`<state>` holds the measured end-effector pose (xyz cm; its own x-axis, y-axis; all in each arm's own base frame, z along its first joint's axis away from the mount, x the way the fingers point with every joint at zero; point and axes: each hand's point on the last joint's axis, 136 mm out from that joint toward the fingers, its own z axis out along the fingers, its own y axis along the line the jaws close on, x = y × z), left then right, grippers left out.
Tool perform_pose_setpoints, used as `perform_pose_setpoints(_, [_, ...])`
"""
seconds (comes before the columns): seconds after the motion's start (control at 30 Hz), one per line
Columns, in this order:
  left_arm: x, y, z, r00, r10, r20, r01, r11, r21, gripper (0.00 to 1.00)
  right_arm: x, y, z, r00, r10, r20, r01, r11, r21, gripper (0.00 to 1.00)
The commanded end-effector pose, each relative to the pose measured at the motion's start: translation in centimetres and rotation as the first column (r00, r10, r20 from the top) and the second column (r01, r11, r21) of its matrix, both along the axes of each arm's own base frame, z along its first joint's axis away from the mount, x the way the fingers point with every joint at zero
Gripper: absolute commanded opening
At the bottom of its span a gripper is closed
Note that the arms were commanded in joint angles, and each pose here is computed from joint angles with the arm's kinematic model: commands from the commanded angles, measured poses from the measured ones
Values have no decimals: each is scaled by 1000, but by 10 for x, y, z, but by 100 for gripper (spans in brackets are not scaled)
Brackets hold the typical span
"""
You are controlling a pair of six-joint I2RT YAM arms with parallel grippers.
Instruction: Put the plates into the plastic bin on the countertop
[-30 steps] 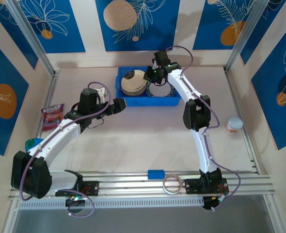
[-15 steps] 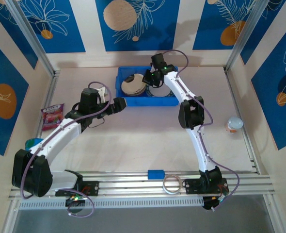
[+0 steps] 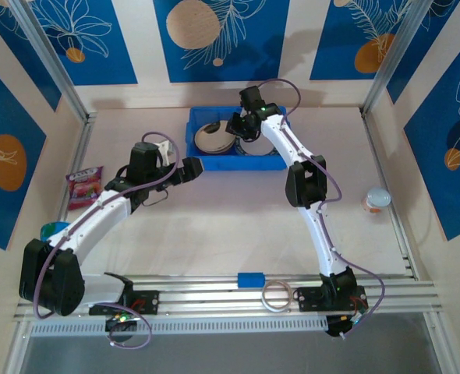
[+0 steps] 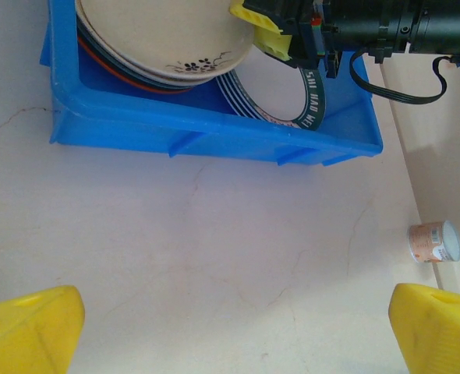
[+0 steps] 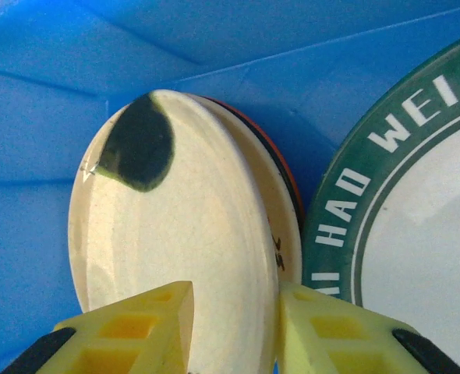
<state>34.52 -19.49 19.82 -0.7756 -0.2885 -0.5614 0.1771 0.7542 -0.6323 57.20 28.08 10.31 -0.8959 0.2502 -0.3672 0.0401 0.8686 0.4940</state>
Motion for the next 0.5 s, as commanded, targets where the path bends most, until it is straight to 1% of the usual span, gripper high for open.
perform_pose_setpoints(0.0, [3,-3,0,1000,-6,15,6,1000,11,100,-3,2,12,999,23,31,-21,999,-50,35])
perform_pose_setpoints(0.1, [4,-4,-3,1000,-7,12,6,1000,12,100,-6,0,4,1000,23,14,-22,997,-69,37])
perform_pose_setpoints(0.47, [7,-5,-8,1000,-7,-1,7,1000,18,100,-9,5,-7,999,45,1,-45,995,-86,39])
